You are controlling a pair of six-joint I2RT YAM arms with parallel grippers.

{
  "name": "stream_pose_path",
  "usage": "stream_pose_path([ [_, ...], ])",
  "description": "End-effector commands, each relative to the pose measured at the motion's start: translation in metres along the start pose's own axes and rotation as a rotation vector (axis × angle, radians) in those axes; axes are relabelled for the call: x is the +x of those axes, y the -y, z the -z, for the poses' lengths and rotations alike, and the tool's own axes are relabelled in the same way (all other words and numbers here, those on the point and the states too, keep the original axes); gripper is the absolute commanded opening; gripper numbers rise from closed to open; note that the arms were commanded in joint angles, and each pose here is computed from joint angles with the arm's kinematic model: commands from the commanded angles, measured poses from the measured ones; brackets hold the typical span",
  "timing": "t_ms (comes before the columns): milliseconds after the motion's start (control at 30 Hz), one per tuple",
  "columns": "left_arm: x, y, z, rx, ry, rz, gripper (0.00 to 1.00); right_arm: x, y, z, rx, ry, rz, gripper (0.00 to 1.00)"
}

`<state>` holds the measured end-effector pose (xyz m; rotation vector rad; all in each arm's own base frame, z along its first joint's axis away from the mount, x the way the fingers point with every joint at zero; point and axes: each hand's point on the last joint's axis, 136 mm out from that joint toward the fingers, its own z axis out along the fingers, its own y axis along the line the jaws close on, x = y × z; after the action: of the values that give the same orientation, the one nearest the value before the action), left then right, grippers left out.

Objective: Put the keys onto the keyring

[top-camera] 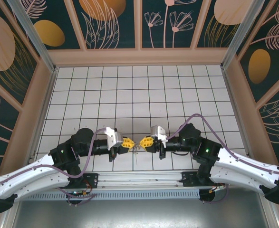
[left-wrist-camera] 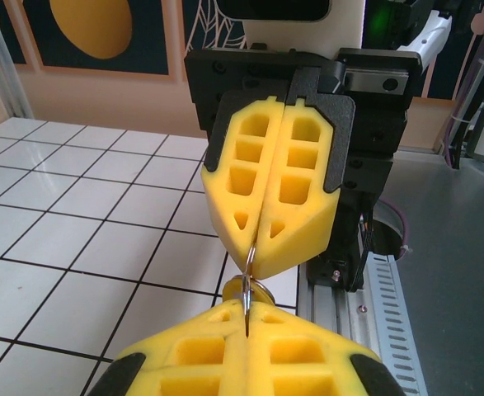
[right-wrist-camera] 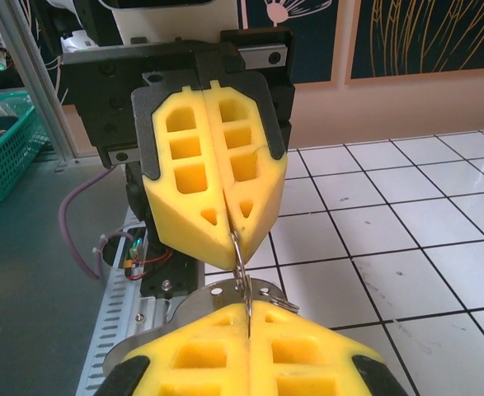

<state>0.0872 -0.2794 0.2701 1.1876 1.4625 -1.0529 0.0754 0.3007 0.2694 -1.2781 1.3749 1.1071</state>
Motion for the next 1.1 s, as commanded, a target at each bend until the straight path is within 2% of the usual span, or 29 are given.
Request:
stream_pose_path([
  [0, -0.0142, 0.0009, 0.0025, 0.0, 0.055, -0.033, 0.0, -0.0048, -0.0019, -0.0007, -0.02, 0.027, -0.005, 0.0],
  [1067, -0.0139, 0.0016, 0.0027, 0.005, 0.054, -0.032, 0.0, -0.0114, 0.0011, 0.0008, -0.008, 0.048, 0.005, 0.0],
])
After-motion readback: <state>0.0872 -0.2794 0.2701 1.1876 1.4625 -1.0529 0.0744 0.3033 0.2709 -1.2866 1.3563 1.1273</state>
